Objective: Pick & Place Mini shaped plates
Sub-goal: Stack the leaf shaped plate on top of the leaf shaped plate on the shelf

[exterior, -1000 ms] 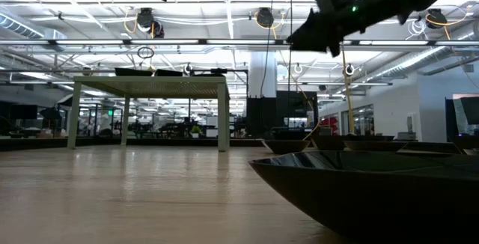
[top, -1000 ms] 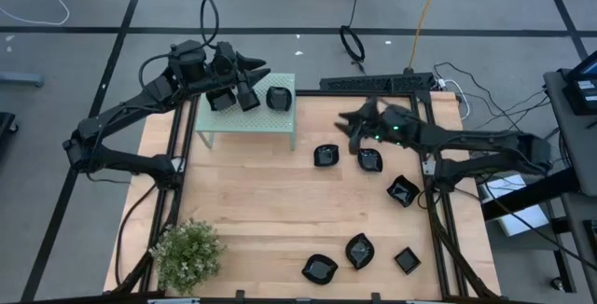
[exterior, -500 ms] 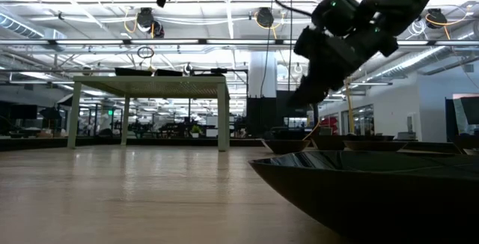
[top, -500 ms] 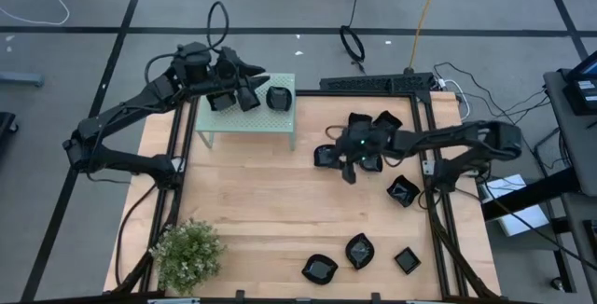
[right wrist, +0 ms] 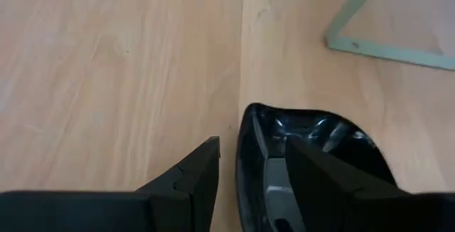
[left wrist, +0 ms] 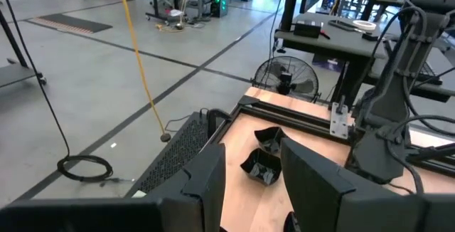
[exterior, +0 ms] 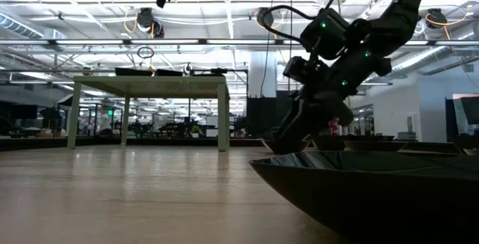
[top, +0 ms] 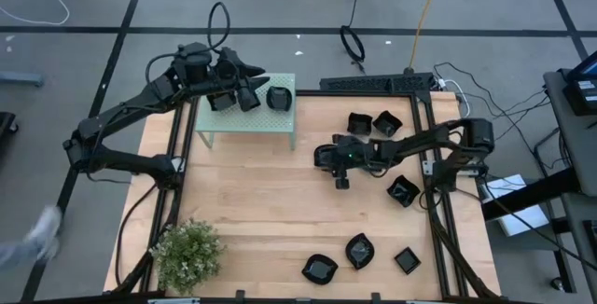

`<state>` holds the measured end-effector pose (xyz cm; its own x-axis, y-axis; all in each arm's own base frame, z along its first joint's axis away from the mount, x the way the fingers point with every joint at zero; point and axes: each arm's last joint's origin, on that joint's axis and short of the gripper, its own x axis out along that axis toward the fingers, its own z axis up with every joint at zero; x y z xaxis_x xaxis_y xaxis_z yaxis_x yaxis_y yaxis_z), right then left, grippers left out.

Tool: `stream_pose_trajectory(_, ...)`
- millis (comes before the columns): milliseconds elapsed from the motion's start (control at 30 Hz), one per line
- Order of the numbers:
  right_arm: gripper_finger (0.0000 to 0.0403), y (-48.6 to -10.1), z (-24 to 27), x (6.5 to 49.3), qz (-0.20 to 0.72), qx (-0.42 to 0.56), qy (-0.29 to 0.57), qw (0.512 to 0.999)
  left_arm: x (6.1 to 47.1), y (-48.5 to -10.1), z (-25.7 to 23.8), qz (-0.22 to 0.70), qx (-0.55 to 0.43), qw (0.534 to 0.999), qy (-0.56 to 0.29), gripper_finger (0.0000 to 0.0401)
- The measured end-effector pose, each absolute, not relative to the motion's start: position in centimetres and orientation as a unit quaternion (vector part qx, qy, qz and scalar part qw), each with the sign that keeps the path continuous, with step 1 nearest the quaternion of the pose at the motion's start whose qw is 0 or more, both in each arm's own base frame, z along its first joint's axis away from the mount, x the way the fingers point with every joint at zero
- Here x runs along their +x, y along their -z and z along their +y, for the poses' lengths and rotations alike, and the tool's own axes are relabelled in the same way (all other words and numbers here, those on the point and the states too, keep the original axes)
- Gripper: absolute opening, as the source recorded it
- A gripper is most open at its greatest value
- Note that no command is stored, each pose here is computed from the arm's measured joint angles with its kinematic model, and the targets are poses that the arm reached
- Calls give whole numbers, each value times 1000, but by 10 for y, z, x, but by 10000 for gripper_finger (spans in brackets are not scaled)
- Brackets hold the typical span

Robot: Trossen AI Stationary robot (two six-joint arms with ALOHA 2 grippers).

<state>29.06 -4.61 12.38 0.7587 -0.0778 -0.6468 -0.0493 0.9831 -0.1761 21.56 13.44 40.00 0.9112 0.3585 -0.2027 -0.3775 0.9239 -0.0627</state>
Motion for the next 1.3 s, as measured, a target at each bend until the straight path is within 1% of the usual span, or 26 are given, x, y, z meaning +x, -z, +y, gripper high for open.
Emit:
stream_pose_trajectory(167, 148, -111, -46, 292, 363, -79, 10, 928, 216, -400, 134, 94, -50, 976, -189, 141)
stream_pose_trajectory(367, 129, -101, -48, 294, 373, -47, 55, 925, 216, -400, 134, 94, -52, 976, -189, 141)
stream_pose_trajectory(467, 104, -101, -48, 294, 370, -24, 68, 926, 216, -400, 134, 94, -51, 976, -189, 141)
stream_pose_trajectory(667, 17, -105, -49, 294, 363, 1, 88, 928, 216, -400, 134, 94, -51, 976, -189, 141)
stream_pose_trajectory(700, 10, -107, -49, 294, 359, 3, 89, 929, 216, -400, 134, 94, -51, 976, -189, 141)
stream_pose_trajectory(900, 3, -133, -48, 290, 327, -18, 113, 938, 216, -400, 134, 94, -51, 976, -189, 141)
stream_pose_trajectory(1033, 2, -163, -54, 284, 272, -36, 127, 953, 216, -400, 134, 94, -51, 976, -188, 141)
stream_pose_trajectory(1133, 1, -188, -62, 279, 214, -40, 161, 963, 216, -400, 134, 94, -50, 976, -188, 141)
stream_pose_trajectory(1300, 1, -229, -83, 278, 136, -6, 221, 966, 216, -400, 134, 94, -51, 976, -189, 140)
